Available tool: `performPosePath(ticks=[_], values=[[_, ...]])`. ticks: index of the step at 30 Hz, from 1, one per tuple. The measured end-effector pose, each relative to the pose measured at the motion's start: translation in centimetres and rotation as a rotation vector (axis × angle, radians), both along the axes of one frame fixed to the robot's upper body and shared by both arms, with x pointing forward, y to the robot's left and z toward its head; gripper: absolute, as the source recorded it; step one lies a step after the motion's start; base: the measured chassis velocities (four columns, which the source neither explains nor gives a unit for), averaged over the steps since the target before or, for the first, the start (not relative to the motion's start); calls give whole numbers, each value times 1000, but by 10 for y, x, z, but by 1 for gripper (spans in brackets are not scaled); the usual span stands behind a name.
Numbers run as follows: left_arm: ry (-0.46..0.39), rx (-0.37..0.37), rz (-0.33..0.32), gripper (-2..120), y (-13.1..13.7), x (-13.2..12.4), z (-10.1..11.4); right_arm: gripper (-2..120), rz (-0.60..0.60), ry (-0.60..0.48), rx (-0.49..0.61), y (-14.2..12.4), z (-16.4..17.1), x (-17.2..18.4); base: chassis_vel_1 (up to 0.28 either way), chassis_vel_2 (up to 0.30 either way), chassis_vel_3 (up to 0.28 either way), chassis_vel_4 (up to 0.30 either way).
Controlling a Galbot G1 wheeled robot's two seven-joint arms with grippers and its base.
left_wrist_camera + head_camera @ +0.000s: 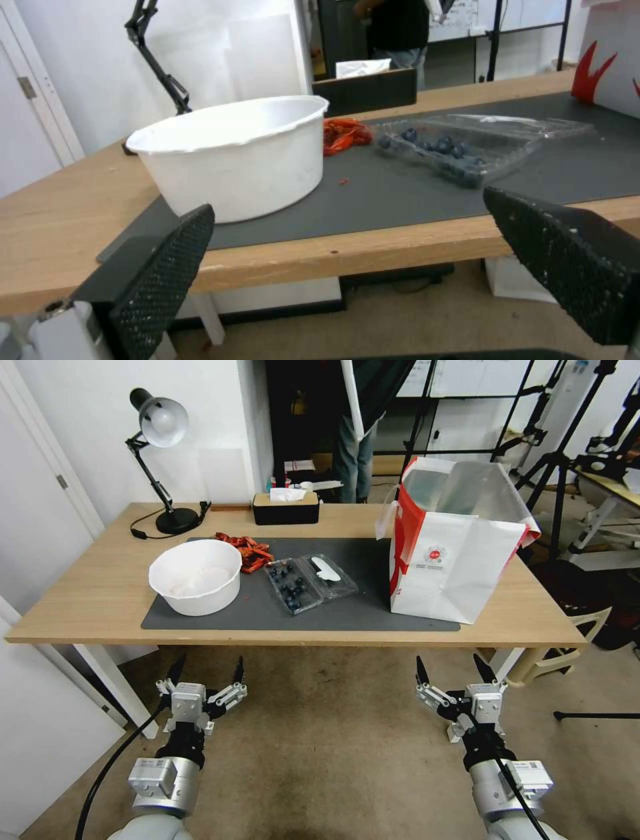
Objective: Close the takeout container lid, then place the container into the takeout bag.
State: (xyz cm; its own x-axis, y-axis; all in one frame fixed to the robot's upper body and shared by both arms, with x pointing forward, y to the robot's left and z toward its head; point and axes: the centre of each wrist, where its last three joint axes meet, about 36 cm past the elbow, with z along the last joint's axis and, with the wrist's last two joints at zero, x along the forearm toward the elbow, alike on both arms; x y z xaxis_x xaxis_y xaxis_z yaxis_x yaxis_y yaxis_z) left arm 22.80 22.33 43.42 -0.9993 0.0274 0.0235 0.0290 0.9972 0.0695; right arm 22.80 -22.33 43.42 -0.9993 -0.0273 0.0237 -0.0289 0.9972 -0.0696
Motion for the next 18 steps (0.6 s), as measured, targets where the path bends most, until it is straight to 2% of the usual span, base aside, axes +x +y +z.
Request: performPosePath(ticks=[14,15,18], values=[[0,0,0,100,0,0,0,100,0,0,0,0,0,0,0,0,0,0],[-2,-10,4,100,-2,0,0,100,67,-19,-23,8,8,4,0,0,0,0],[-11,-30,20,100,-5,0,3,100,130,-31,-40,14,16,10,0,0,0,0]])
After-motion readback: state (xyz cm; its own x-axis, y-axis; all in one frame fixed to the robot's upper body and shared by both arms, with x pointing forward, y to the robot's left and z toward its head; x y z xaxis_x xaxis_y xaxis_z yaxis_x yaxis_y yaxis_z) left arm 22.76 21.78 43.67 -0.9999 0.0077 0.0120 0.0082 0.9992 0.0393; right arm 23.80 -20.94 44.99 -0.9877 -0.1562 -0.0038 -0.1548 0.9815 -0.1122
